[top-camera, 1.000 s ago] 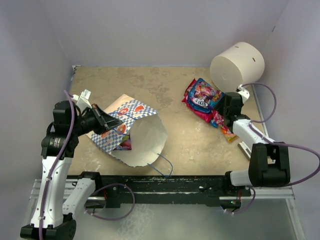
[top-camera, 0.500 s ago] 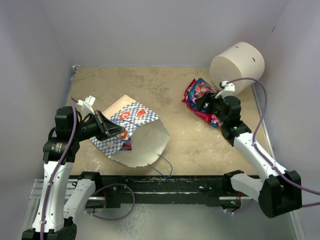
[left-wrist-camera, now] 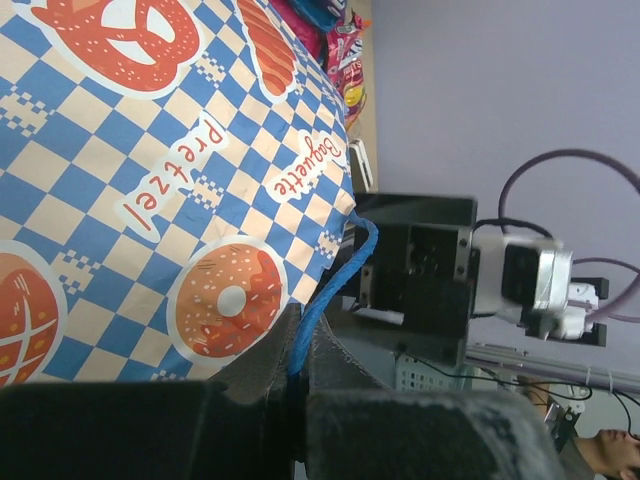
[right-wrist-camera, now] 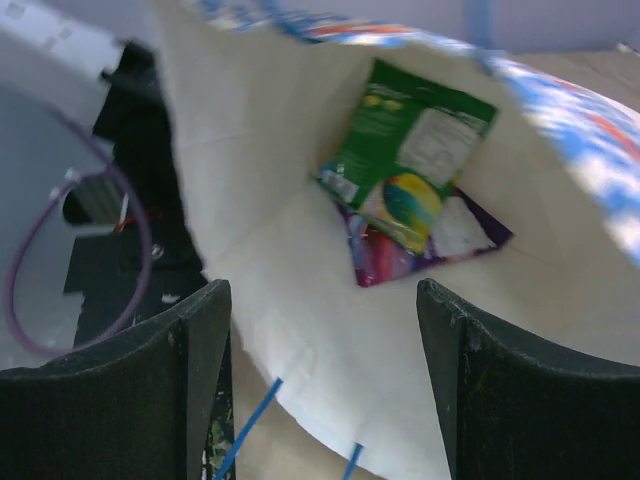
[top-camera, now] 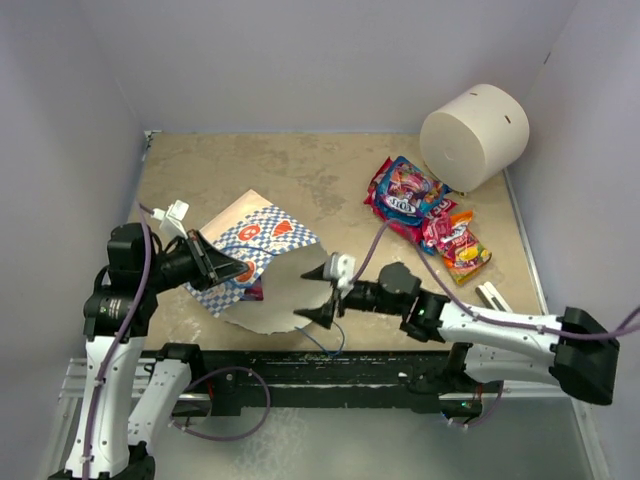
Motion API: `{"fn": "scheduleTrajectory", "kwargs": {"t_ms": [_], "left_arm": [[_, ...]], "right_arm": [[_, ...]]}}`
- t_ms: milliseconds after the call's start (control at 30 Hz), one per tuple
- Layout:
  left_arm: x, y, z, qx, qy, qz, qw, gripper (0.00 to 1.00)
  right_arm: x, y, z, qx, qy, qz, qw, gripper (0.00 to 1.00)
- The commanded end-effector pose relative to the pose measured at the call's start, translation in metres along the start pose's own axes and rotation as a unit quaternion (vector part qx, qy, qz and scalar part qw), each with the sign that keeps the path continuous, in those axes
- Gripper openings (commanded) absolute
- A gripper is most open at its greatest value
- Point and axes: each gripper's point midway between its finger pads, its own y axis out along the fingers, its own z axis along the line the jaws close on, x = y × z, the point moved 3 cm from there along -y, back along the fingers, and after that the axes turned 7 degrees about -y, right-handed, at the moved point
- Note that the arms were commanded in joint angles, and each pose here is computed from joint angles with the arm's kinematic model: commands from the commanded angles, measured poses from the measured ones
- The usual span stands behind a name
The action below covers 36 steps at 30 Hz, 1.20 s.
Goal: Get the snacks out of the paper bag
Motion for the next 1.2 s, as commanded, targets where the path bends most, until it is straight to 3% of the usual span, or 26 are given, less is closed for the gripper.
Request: {"fn": "scheduleTrajectory", "kwargs": {"t_ms": [0,167,300,500,867,1033,1167], "left_arm": [[0.000,-0.007,-0.006,-0.002,0.021,-0.017,1.000,0.00],[-0.009,-0.018,-0.007,-0.003,0.022,-0.029,0.999,0.00],[-0.014,-0.025,-0.008,0.000,0.017,-0.044,0.999,0.00],[-0.016,-0.030,-0.012,-0.006,0.016,-0.052,0.998,0.00],[-0.014,-0.025,-0.012,-0.024,-0.010,-0.058,0.998,0.00],[-0.012,-0.024,-0.015,-0.026,-0.013,-0.056,0.998,0.00],[-0.012,-0.024,-0.016,-0.025,-0.015,-0.053,0.998,0.00]], "right_arm": [[-0.001,0.025,0.028,0.051,-0.162,-0.028,0.985,0.76],[-0.021,0.061,0.019,0.000,-0.189,-0.043,0.981,0.74],[-0.045,0.100,0.019,0.007,-0.231,-0.050,0.972,0.74],[-0.053,0.145,0.006,-0.032,-0.253,-0.083,0.963,0.78],[-0.078,0.191,0.006,-0.036,-0.222,-0.097,0.970,0.87],[-0.078,0.208,0.015,-0.013,-0.187,-0.118,0.975,1.00],[-0.087,0.221,0.020,0.004,-0.169,-0.117,0.979,1.00]]}}
